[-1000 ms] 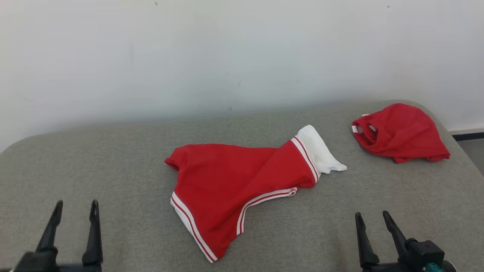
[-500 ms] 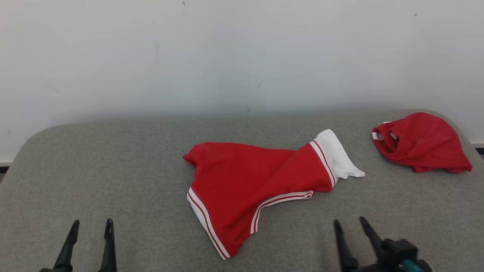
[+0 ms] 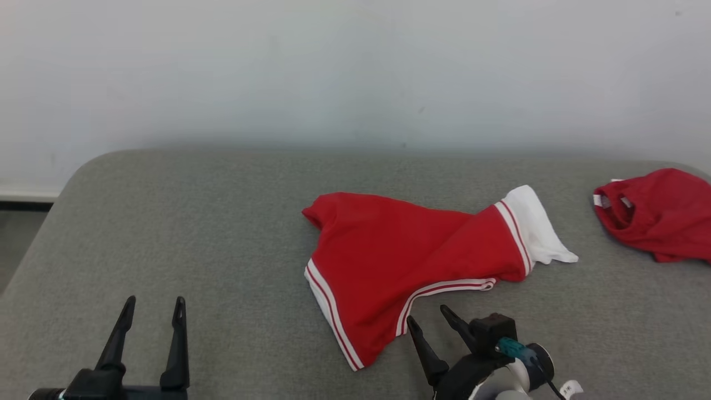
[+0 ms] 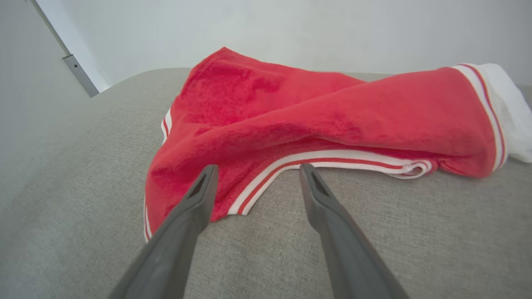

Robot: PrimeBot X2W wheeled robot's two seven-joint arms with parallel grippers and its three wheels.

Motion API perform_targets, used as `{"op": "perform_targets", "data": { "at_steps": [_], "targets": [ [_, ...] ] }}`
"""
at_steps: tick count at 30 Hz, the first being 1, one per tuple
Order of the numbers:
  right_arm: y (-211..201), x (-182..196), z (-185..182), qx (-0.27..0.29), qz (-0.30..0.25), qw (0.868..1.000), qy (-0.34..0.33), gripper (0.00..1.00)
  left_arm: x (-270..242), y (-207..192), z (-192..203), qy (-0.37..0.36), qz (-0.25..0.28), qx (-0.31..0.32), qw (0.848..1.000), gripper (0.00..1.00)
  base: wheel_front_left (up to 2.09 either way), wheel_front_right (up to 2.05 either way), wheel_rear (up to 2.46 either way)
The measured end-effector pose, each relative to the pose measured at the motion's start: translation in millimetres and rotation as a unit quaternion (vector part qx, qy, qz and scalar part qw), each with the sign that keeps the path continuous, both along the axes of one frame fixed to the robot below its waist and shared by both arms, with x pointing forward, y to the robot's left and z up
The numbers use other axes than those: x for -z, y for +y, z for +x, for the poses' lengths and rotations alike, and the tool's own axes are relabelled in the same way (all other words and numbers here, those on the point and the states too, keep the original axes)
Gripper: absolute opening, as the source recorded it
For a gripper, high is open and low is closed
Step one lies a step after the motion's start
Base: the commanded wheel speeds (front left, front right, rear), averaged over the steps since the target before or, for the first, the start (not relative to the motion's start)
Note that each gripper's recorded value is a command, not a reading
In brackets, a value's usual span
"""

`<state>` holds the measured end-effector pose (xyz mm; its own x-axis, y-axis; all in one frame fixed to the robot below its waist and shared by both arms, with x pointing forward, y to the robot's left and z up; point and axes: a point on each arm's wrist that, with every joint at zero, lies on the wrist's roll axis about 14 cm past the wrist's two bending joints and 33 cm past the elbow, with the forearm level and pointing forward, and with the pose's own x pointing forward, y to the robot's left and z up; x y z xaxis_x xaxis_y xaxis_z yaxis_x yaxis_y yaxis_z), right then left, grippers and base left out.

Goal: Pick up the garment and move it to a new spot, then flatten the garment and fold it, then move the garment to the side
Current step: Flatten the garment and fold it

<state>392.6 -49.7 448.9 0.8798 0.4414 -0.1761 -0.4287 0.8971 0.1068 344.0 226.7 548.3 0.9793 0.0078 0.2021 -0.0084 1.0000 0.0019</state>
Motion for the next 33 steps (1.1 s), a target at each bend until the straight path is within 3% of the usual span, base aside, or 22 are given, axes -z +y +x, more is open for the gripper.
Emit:
{"op": "perform_targets", "data": {
  "at_steps": [7,15,16,29,33],
  "targets": [
    [22,31,15,-0.033,-0.023,0.997,0.060,1.00,1,4,7,0.004,0.001,-0.005,1.000,1.00,0.00,0.00,0.00],
    [36,62,8,-0.053,-0.025,0.991,0.121,1.00,10,13,6,0.020,-0.001,-0.022,1.000,1.00,0.00,0.00,0.00],
    [39,63,7,-0.055,-0.021,0.991,0.124,0.00,10,14,6,0.020,-0.001,-0.024,1.000,1.00,0.00,0.00,0.00],
    [23,47,13,-0.031,-0.017,0.994,0.102,0.00,10,11,3,0.018,-0.004,-0.017,1.000,1.00,0.00,0.00,0.00],
    [-17,25,26,0.004,-0.022,0.998,0.057,0.00,13,10,0,0.020,-0.006,-0.016,1.000,1.00,0.00,0.00,0.00]
  ]
}}
